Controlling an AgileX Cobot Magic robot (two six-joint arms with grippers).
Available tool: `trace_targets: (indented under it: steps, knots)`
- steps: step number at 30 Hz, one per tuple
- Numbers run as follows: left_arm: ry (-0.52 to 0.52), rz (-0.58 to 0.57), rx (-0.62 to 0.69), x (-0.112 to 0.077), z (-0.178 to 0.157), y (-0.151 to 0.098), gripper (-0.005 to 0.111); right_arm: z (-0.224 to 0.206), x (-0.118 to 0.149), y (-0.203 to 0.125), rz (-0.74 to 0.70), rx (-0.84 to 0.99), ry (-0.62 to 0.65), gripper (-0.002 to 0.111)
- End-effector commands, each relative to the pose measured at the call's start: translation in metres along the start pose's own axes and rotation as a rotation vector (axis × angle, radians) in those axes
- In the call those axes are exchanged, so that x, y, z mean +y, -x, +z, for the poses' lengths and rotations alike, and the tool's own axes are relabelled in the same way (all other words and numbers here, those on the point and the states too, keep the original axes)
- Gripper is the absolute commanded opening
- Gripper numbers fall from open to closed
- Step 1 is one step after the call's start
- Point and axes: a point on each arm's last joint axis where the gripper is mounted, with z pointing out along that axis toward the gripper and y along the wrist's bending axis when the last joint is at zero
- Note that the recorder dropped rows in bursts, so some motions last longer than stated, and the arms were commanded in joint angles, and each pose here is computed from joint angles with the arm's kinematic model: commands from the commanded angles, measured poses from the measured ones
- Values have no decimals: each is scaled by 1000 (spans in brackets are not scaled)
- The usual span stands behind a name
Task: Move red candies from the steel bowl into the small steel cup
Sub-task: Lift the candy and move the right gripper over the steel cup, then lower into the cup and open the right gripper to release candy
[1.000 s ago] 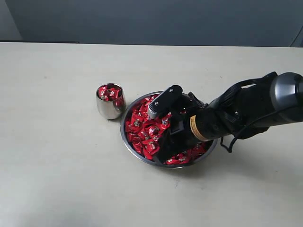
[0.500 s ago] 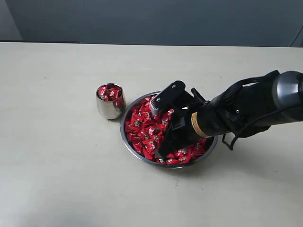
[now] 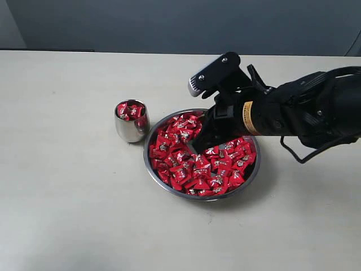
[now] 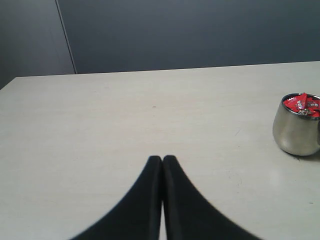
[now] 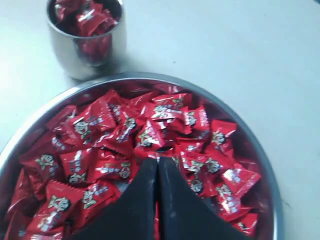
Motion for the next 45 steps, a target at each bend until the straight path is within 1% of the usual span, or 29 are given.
trace_targets:
  steps: [1,4,10,18,26,28,36,45]
  knots:
    - [0,-5,-3,0,0,-1,0,-5,-10,9,2,-31,-87,-1]
    - [0,-5,-3,0,0,-1,0,-5,-13,20,0,-60,-102,-1]
    - [0,-5,-3,0,0,-1,0,4,-12,45,-2,-117,-59,-1]
    - [0,-5,-3,0,0,-1,0,37,-6,72,-12,-152,68,-1]
    - [0,-5,-3,0,0,-1,0,65,-3,87,-17,-171,121,-1]
    - [0,-5,-3,0,0,-1,0,68,0,91,-22,-180,161,-1]
    - [0,-5,-3,0,0,-1,0,82,10,92,-35,-177,280,-1]
    - [0,-5,-3,0,0,-1,0,102,17,87,-38,-156,353,-1]
